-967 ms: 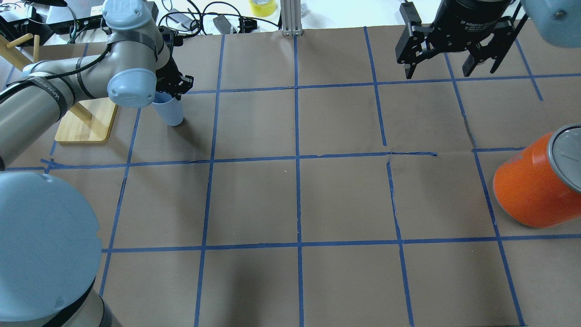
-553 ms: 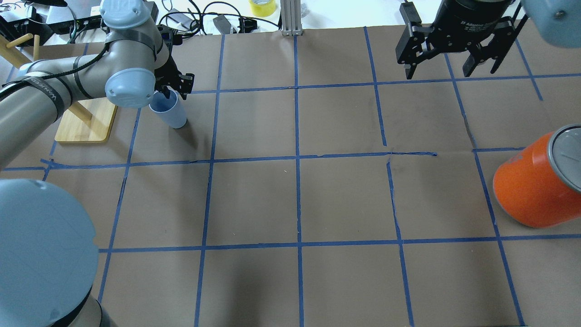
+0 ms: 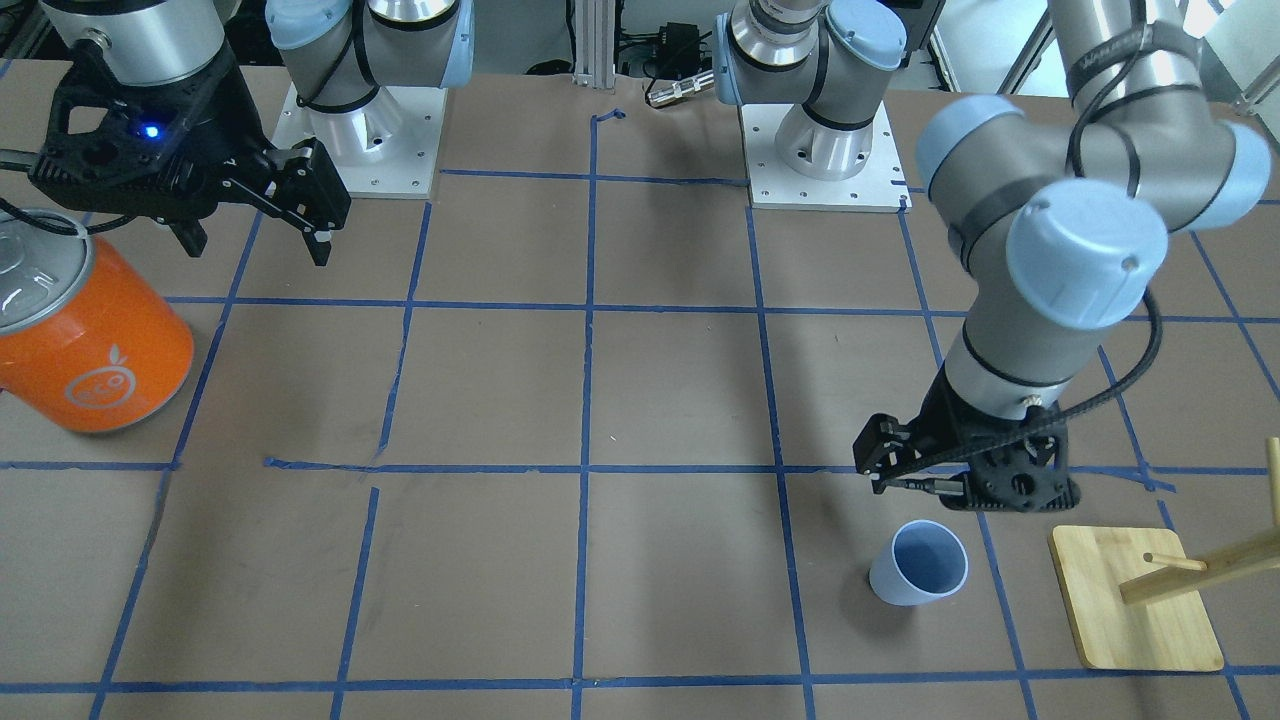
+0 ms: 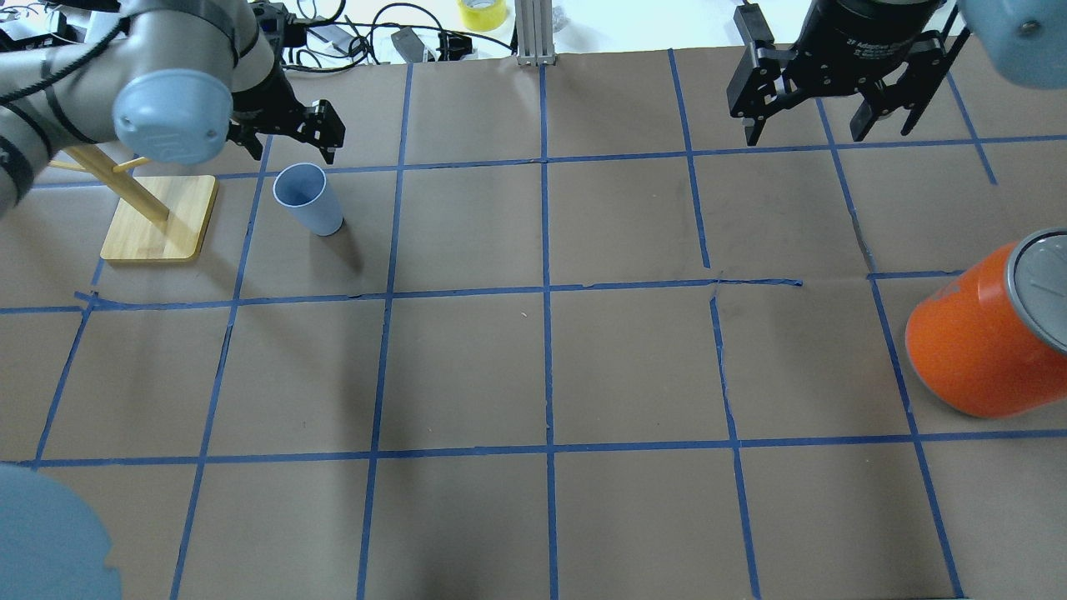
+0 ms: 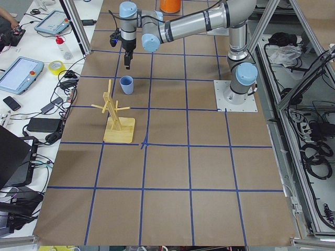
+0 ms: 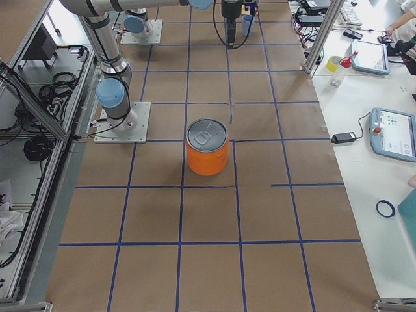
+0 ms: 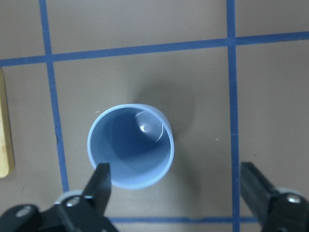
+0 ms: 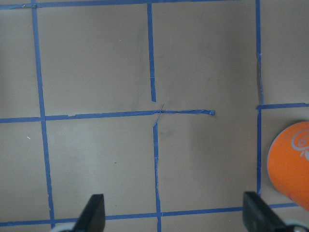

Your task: Flip cup

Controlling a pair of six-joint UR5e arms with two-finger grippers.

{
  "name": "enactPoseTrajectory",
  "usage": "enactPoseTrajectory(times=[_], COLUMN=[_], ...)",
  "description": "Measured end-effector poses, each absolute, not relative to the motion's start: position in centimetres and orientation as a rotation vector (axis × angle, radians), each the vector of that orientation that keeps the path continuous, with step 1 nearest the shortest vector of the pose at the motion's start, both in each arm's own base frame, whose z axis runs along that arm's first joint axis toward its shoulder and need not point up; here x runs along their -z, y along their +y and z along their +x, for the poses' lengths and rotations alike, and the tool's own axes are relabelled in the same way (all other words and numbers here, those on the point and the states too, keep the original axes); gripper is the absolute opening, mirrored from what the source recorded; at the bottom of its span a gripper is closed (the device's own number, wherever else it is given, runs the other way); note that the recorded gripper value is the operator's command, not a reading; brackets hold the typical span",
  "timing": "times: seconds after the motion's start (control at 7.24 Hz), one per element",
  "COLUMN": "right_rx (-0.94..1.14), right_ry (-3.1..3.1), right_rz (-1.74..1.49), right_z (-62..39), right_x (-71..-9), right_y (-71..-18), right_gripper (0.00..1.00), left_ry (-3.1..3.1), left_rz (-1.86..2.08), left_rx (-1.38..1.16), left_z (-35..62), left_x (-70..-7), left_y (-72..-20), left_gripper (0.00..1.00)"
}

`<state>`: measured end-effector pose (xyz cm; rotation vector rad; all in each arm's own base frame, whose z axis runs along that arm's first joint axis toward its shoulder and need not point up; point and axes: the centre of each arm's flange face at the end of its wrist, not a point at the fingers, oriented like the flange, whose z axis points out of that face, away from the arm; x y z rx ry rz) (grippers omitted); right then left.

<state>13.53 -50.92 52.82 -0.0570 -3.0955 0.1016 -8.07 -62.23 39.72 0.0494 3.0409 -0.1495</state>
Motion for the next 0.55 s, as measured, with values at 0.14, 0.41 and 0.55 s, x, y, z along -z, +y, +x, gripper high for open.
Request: enactPoseTrajectory(times=[0.14, 0.41, 0.55], right_rx=[-0.101, -0.101, -0.101], right_ry=[-3.095, -3.095, -3.095], right_rz=[-0.057, -0.057, -0.057], right_z=[13.5, 13.5, 13.5], right_x=[-52.8, -52.8, -52.8], right_y=[-50.9, -50.9, -50.9], right_gripper=[1.0, 1.0, 1.0], left_ry=[3.061, 3.125, 3.144], left_rz=[0.014, -0.001, -0.003], left_rx=[0.107, 0.08, 0.061], left_z=[-8.5, -9.9, -10.4], left_x=[-43.6, -49.2, -50.5], left_y=[-60.0, -54.9, -52.5], left_gripper=[1.0, 1.0, 1.0])
